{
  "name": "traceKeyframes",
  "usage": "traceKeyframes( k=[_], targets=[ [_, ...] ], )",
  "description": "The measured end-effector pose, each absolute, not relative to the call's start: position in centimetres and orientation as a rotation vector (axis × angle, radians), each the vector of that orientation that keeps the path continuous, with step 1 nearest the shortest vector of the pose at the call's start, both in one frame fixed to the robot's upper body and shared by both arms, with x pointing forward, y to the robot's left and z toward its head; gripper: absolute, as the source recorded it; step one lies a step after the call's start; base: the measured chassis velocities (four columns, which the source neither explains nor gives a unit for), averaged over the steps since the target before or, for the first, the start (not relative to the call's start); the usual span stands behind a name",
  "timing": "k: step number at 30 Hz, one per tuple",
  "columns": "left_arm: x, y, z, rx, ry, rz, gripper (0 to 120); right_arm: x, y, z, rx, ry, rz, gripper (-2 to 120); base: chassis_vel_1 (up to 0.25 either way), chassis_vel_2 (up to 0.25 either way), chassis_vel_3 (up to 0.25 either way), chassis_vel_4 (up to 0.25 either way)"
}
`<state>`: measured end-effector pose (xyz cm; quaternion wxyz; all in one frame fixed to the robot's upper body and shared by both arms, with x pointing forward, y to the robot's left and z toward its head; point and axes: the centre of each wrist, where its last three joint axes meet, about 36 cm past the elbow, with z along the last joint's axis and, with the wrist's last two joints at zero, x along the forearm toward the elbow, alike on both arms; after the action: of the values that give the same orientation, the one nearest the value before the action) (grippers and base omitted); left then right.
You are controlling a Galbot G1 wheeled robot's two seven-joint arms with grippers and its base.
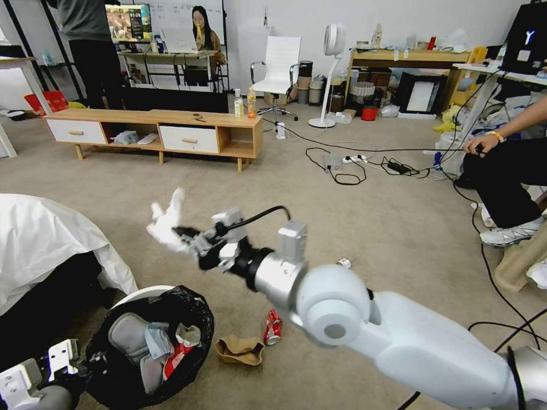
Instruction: Pick up the trash bin and place the garbage on the floor into it.
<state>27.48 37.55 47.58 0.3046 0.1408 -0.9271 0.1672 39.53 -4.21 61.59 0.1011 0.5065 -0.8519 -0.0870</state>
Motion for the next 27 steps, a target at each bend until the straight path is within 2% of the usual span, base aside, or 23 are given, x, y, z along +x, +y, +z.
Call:
traceKeyframes(
  k=[5, 27],
  targets=[
    [27.9, 37.8, 47.7, 0.369, -2.460, 0.441, 1, 38.9, -2.1, 59.4, 1.456, -2.405, -0.174, 0, 0.000, 0.000, 0.000, 0.000],
    [28.5, 38.3, 47.8, 0.368, -2.461, 0.441, 1, 38.8, 2.5, 55.9, 1.383, -2.259, -0.010, 0, 0.000, 0.000, 0.000, 0.000]
  ],
)
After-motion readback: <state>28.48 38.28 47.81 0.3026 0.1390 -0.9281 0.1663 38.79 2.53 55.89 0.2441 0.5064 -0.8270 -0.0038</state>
